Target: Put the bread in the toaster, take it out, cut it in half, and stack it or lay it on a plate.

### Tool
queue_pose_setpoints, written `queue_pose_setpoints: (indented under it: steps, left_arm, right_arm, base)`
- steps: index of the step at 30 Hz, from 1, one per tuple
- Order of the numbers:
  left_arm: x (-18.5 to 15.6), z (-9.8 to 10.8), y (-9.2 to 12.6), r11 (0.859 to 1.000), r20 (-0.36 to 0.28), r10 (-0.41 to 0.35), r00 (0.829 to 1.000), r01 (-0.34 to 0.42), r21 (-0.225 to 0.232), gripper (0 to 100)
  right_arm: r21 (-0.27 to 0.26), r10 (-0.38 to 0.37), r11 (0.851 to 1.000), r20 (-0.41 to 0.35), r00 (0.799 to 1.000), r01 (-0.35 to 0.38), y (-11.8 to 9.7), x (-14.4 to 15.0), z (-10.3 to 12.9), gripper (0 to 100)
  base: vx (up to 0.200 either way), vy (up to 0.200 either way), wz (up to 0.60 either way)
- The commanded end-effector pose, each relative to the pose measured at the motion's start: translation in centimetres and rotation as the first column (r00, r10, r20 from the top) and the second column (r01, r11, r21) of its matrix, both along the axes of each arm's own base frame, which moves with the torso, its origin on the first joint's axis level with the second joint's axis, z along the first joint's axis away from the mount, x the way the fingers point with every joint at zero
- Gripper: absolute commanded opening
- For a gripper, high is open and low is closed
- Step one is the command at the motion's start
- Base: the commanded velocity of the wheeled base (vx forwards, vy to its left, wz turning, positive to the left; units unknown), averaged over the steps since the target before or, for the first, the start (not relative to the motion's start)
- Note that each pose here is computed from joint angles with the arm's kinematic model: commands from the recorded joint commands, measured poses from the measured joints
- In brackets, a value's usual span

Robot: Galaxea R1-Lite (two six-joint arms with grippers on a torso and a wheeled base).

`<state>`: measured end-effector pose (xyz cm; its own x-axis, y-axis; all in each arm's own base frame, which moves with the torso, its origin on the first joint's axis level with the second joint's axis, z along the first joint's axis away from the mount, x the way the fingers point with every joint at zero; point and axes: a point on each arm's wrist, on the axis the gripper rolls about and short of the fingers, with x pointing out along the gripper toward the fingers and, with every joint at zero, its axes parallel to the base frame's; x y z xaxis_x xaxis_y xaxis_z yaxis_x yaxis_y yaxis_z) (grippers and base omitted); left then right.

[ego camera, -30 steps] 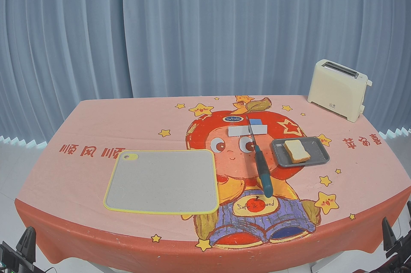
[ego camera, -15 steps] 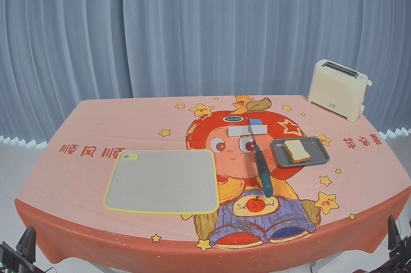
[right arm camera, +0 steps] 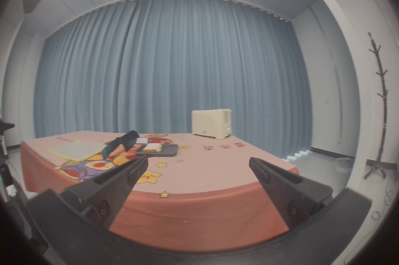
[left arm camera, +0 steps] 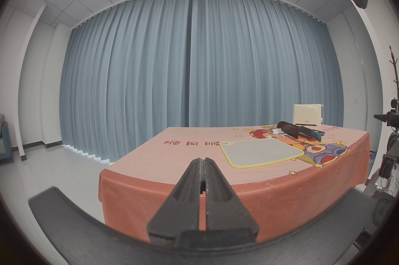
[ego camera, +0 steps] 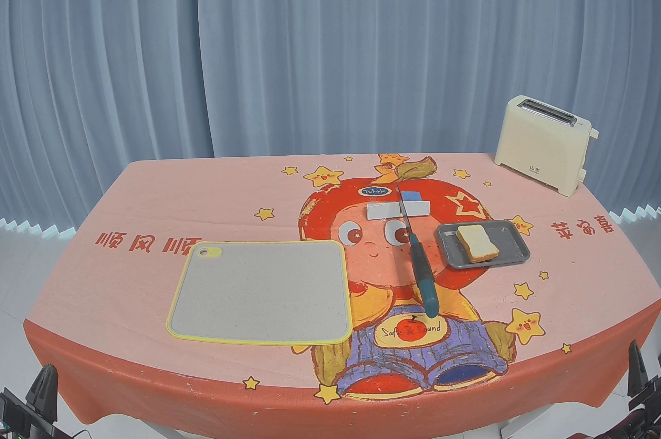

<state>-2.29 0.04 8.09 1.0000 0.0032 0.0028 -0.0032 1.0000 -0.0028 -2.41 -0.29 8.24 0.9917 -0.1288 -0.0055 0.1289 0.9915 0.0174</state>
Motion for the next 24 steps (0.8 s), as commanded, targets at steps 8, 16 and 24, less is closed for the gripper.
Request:
queue_pose_setpoints:
  steps: [8,16,24]
  left_arm:
    - [0.10,-0.50,0.00,1.000,-0.014,0.000,1.000,0.000,0.000,0]
    - [0.09,-0.50,0.00,1.000,-0.012,0.000,1.000,0.000,0.001,0]
    - [0.09,-0.50,0.00,1.000,-0.012,0.000,1.000,0.000,0.001,0]
  right_arm:
    - [0.018,0.107,0.994,0.002,0.994,-0.107,0.23,0.11,-0.70,100]
    - [0.032,0.115,0.993,0.011,0.993,-0.115,0.24,0.13,-0.67,100]
    - [0.031,0.113,0.993,0.011,0.993,-0.114,0.24,0.13,-0.67,100]
  base:
    - [0.000,0.000,0.00]
    - [0.000,0.000,0.00]
    - [0.000,0.000,0.00]
